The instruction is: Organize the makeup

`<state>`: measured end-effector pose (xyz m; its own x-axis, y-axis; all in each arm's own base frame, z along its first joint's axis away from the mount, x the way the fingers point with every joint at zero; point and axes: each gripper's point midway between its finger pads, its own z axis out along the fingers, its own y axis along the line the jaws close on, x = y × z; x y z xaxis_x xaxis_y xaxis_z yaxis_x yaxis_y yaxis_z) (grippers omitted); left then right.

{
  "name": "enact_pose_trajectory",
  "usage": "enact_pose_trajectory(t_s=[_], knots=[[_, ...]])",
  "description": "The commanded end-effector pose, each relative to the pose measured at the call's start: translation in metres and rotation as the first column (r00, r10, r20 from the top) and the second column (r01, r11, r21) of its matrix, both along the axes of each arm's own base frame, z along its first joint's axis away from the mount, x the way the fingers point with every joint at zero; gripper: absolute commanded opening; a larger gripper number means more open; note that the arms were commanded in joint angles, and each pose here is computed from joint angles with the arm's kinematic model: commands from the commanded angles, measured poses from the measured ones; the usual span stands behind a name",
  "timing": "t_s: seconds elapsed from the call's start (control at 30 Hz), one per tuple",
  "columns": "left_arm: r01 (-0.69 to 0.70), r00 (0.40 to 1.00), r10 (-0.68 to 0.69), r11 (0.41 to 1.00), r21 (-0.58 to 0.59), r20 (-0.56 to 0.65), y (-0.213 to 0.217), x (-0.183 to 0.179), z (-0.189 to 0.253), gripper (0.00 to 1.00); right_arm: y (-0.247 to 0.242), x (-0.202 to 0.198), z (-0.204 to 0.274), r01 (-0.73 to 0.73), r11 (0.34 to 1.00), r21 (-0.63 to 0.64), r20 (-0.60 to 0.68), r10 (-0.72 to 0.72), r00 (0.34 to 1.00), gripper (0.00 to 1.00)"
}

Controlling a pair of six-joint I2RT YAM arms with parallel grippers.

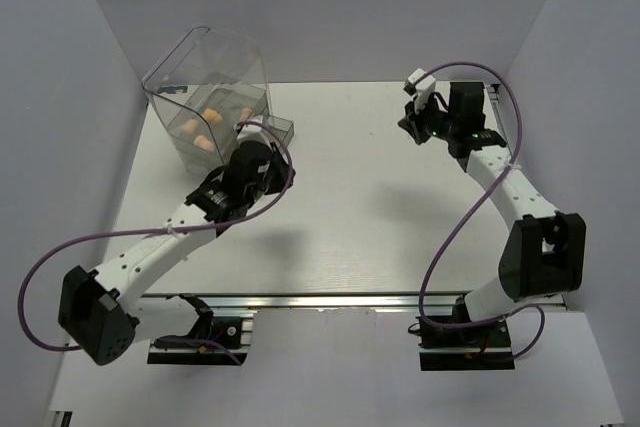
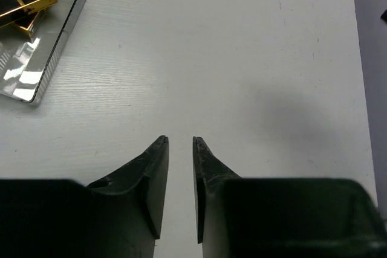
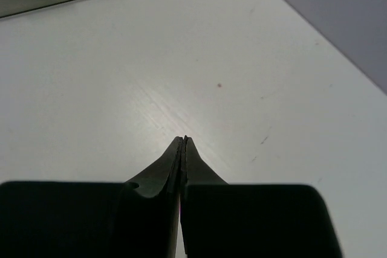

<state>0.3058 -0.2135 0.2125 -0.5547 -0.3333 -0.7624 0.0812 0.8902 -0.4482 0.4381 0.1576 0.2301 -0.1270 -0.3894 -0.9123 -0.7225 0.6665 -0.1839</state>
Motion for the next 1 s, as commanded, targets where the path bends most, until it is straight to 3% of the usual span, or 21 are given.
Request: enact_pose_trajectory(t_s=[0.0, 0.17, 0.3, 0.67, 0.83, 0.97], knots=[[0.089, 0.995, -0.085, 0.994, -0.061, 0.058, -0.011, 0.021, 0.042, 0.34, 0.012, -0.039, 0.001, -0.072, 0.994, 0.083, -0.078, 0.079, 0.994, 0.0], [0.112, 0.994, -0.112, 0.994, -0.015, -0.007, -0.01, 0.043, 0.035, 0.5, 0.002, -0.051, -0.001, -0.048, 0.994, 0.097, -0.063, 0.054, 0.997, 0.0], [0.159, 0.982, -0.152, 0.986, 0.059, -0.108, -0.019, 0.061, 0.005, 0.55, -0.004, -0.05, -0.009, -0.019, 0.994, 0.108, -0.091, 0.029, 0.995, 0.0], [0.185, 0.96, -0.113, 0.943, 0.277, -0.255, -0.012, 0.092, -0.057, 0.59, -0.017, -0.044, -0.017, 0.02, 0.994, 0.107, -0.103, -0.009, 0.995, 0.0], [0.194, 0.946, -0.065, 0.899, 0.394, -0.319, 0.003, 0.098, -0.091, 0.68, -0.019, -0.045, -0.02, 0.03, 0.993, 0.112, -0.114, -0.017, 0.993, 0.0], [0.214, 0.934, -0.059, 0.882, 0.42, -0.353, 0.006, 0.102, -0.114, 0.7, -0.018, -0.044, -0.021, 0.031, 0.993, 0.118, -0.12, -0.017, 0.993, 0.0]])
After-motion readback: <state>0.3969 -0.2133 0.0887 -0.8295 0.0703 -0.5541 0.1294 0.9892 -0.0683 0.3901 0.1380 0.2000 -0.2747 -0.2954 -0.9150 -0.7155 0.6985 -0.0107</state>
